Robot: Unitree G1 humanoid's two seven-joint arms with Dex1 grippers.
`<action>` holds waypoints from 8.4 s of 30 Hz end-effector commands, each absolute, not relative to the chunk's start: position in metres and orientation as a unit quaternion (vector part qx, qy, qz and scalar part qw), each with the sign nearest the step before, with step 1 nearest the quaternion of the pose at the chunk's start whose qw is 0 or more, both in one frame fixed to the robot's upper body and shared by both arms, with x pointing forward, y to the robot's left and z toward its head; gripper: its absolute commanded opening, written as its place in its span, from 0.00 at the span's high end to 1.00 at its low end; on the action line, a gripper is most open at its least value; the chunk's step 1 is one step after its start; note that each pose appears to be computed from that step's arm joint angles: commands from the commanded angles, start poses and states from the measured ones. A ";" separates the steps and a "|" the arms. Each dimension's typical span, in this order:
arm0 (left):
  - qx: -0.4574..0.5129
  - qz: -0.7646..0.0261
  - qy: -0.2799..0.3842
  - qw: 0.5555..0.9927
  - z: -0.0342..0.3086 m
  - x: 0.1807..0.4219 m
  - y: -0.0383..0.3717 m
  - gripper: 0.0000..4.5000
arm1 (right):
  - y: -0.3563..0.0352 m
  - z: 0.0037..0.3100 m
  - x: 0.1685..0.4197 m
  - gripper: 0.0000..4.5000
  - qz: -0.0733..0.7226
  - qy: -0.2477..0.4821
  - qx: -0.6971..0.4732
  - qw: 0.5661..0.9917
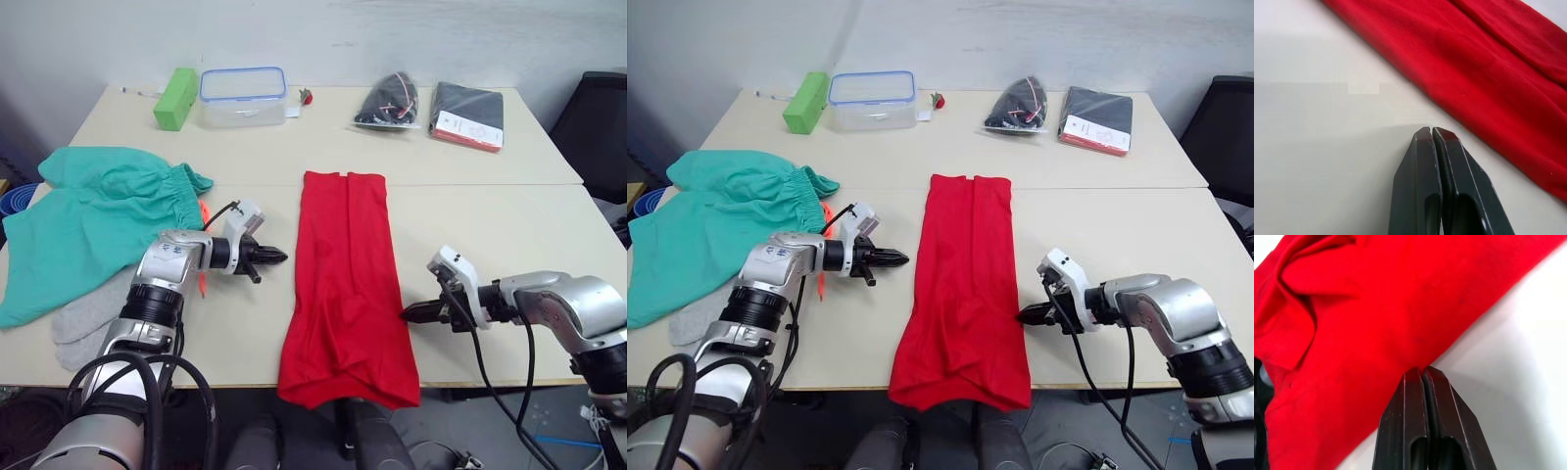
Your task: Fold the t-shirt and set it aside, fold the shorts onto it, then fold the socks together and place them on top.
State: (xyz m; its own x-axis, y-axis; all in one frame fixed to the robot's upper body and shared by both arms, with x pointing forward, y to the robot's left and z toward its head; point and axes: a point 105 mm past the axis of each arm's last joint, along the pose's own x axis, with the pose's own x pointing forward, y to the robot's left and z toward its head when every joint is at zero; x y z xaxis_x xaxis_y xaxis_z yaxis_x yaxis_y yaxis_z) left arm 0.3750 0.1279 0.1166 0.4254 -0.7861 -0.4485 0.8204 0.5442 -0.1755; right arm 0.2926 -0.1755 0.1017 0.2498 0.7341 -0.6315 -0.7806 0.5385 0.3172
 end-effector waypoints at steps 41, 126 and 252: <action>0.134 -0.541 0.149 0.817 0.168 0.369 0.112 0.40 | -0.185 0.131 0.289 0.30 0.488 0.259 -0.112 0.826; 0.343 -0.739 0.019 0.579 0.125 0.232 0.121 1.00 | -0.126 0.155 0.213 1.00 0.642 -0.036 -0.261 0.720; 0.331 -0.629 0.041 0.702 0.170 0.277 0.135 0.38 | -0.166 0.163 0.255 0.53 0.572 0.012 -0.358 0.738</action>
